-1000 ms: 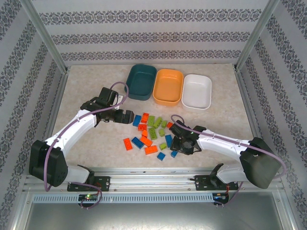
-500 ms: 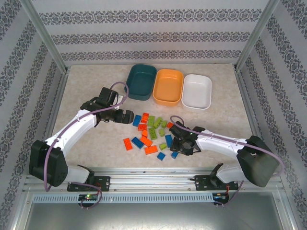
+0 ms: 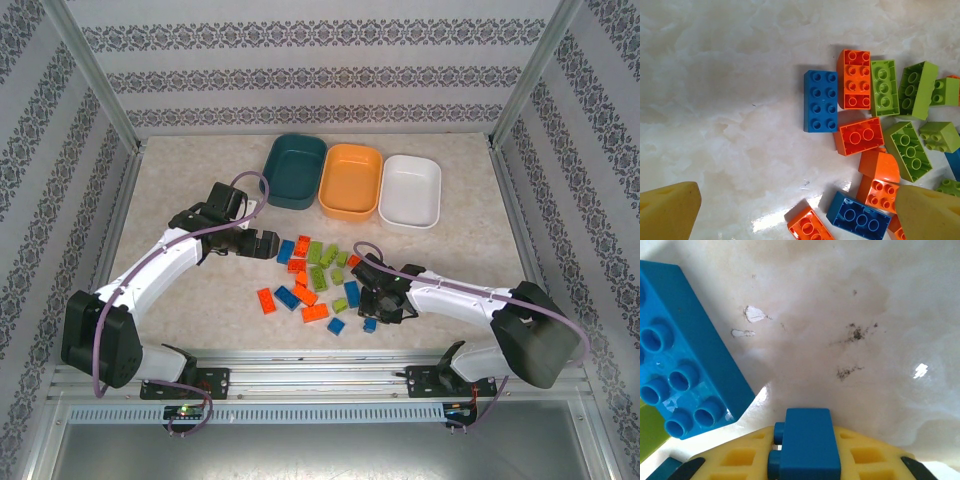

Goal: Sort the legos into containers by color

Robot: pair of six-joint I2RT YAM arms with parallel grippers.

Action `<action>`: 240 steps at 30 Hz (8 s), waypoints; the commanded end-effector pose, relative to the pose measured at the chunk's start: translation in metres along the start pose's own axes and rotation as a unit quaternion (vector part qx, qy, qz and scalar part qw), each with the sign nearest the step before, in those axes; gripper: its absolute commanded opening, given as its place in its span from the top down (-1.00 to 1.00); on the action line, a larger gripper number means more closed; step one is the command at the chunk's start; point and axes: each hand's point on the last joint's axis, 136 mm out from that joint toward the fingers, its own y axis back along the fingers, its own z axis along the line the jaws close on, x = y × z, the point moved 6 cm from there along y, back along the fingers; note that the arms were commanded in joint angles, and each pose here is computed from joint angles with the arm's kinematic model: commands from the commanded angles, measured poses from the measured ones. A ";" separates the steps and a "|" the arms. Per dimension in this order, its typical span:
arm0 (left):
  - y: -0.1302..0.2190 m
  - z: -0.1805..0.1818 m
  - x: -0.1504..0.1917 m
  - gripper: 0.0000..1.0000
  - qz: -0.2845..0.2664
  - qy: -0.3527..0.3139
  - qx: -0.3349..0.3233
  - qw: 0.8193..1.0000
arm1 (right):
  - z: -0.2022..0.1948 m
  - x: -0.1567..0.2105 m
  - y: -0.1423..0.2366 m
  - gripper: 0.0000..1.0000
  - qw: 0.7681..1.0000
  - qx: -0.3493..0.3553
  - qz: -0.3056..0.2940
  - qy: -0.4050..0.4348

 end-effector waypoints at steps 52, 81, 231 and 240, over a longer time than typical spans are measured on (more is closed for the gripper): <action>-0.029 -0.043 -0.059 -1.00 -0.027 -0.063 0.161 0.985 | -0.036 -0.299 0.052 0.71 0.990 -0.011 -0.123 -0.071; -0.022 -0.044 -0.060 -1.00 -0.031 -0.073 0.163 0.983 | 0.063 -0.117 0.103 -0.09 0.872 -0.054 -0.165 0.457; -0.046 -0.015 -0.054 -0.95 0.018 -0.043 0.055 0.997 | 0.028 -0.129 0.069 -0.14 0.978 -0.044 -0.107 0.175; -0.044 -0.014 -0.054 -0.96 0.017 -0.044 0.053 0.997 | -0.030 -0.211 0.094 -0.23 0.982 -0.030 -0.188 0.010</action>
